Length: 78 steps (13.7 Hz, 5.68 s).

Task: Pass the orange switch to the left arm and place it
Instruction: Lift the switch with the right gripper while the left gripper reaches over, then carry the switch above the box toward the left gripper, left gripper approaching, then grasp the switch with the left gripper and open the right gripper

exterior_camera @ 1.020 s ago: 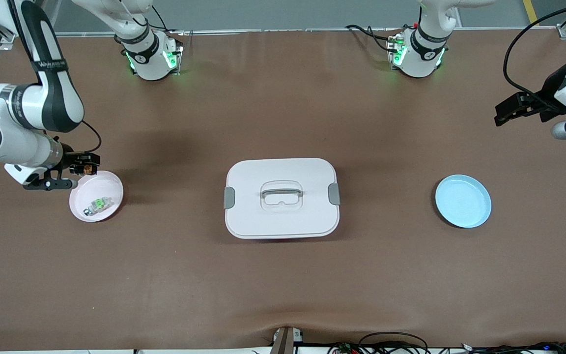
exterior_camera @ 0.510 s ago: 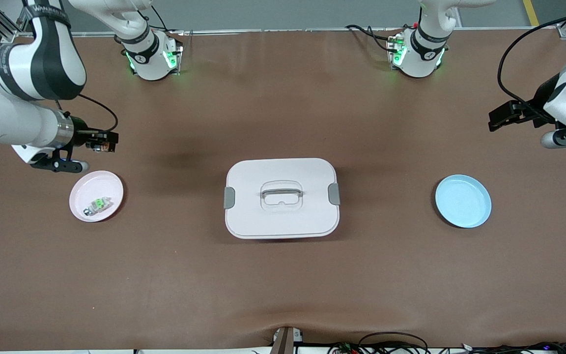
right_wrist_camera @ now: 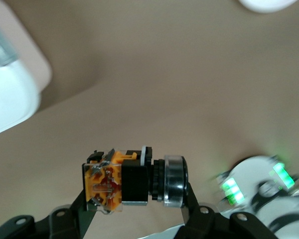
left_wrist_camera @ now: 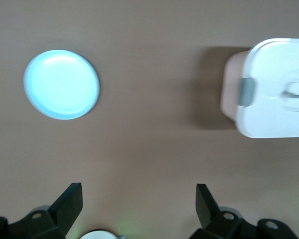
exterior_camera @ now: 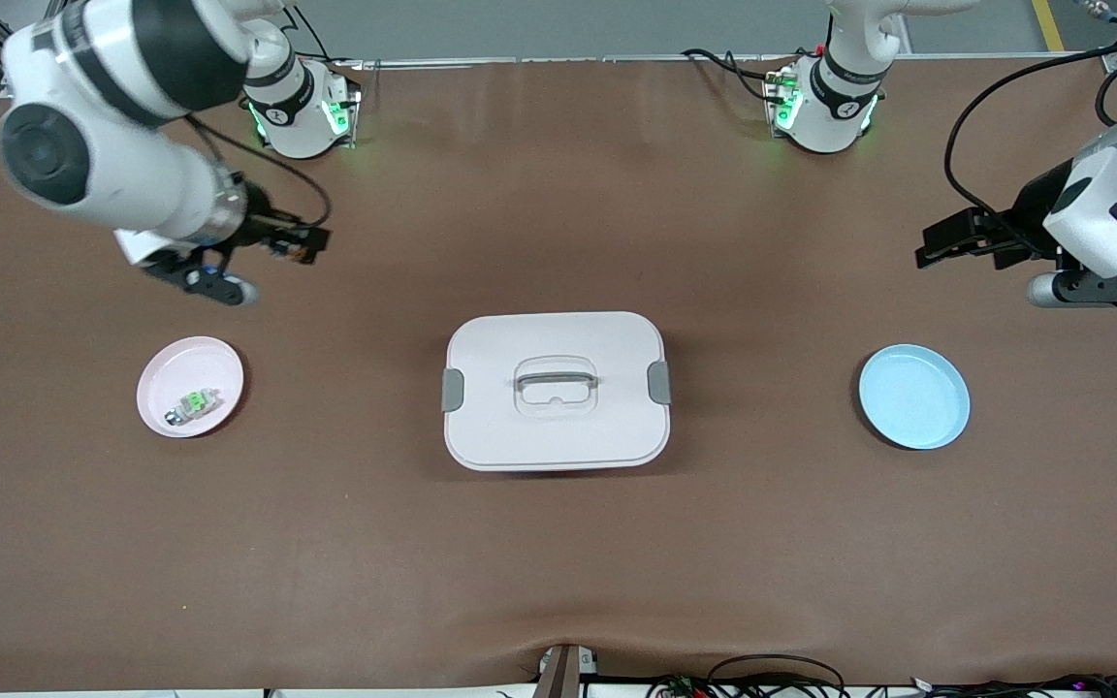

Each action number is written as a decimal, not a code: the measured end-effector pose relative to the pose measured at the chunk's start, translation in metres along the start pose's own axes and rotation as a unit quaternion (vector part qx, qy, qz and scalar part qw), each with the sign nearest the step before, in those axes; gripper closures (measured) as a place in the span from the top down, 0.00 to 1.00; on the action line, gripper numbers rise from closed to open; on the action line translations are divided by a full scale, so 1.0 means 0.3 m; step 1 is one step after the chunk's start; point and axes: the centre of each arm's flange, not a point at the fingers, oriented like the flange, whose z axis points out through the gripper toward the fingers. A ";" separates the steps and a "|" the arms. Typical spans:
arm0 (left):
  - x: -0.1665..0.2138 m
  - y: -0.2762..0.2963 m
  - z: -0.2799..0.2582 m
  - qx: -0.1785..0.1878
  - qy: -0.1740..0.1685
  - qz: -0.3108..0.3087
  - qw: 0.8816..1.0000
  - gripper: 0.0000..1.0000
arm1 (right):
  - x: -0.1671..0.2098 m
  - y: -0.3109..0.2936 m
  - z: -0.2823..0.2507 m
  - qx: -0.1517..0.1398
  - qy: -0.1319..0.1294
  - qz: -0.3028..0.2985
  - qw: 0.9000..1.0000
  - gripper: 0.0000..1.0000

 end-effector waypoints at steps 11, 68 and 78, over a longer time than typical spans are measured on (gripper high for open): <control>0.046 0.210 0.030 -0.198 0.050 -0.003 0.979 1.00 | -0.514 -0.655 0.032 0.171 -0.037 0.213 0.961 0.72; -0.305 0.608 0.467 -0.310 0.092 -0.040 0.945 0.35 | -0.464 -0.966 0.074 0.324 -0.127 0.362 0.865 0.72; -0.221 0.504 0.474 -0.253 0.119 -0.035 0.959 0.35 | -0.472 -0.972 0.061 0.332 -0.127 0.360 0.863 1.00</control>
